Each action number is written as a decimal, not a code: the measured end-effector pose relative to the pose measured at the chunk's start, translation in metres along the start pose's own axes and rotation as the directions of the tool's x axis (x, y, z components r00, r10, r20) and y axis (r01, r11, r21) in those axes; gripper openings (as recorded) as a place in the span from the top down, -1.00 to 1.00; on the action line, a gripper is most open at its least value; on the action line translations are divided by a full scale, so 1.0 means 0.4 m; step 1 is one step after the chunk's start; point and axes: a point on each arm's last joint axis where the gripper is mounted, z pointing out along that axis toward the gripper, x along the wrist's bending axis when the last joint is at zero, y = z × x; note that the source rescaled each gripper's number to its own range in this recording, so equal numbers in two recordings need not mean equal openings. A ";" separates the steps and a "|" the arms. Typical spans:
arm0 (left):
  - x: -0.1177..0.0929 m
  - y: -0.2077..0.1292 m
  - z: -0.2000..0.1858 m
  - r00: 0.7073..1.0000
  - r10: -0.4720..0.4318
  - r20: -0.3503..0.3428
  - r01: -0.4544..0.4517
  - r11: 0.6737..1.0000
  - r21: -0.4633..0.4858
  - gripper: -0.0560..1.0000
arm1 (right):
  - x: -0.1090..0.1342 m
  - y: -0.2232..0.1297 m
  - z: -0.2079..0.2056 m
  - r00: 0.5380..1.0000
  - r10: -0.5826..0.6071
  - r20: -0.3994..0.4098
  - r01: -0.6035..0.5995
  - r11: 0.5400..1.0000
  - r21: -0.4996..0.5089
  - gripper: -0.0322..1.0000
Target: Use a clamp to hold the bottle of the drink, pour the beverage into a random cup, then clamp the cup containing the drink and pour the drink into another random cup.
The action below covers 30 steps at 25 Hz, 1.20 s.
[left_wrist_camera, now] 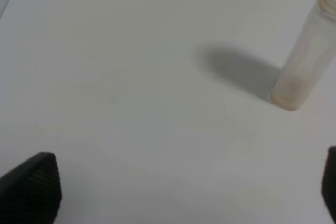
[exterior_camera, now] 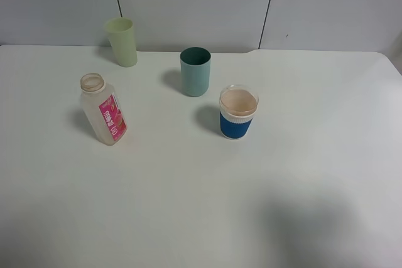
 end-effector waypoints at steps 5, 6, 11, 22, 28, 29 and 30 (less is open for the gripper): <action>0.000 0.000 0.000 1.000 0.000 0.000 0.000 1.000 0.000 -1.00 | 0.000 0.000 0.000 1.000 0.000 0.000 0.000 1.000 0.000 -0.31; 0.000 0.000 0.000 1.000 0.000 0.000 0.000 1.000 0.000 -1.00 | 0.000 0.000 0.000 1.000 0.000 0.000 0.000 1.000 0.000 -0.31; 0.000 0.000 0.000 1.000 0.000 0.000 0.000 1.000 0.000 -1.00 | 0.000 0.000 0.000 1.000 0.000 0.000 0.000 1.000 0.000 -0.31; 0.000 0.000 0.000 1.000 0.000 0.000 0.000 1.000 0.000 -1.00 | 0.000 0.000 0.000 1.000 0.000 0.000 0.000 1.000 0.000 -0.31; 0.000 0.000 0.000 1.000 0.000 0.000 0.000 1.000 0.000 -1.00 | 0.000 0.000 0.000 1.000 0.000 0.000 0.000 1.000 0.000 -0.31; 0.000 0.000 0.000 1.000 0.000 0.000 0.000 1.000 0.000 -1.00 | 0.000 0.000 0.000 1.000 0.000 0.000 0.000 1.000 0.000 -0.31; 0.000 0.000 0.000 1.000 0.000 0.000 0.000 1.000 0.000 -1.00 | 0.000 0.000 0.000 1.000 0.000 0.000 0.000 1.000 0.000 -0.31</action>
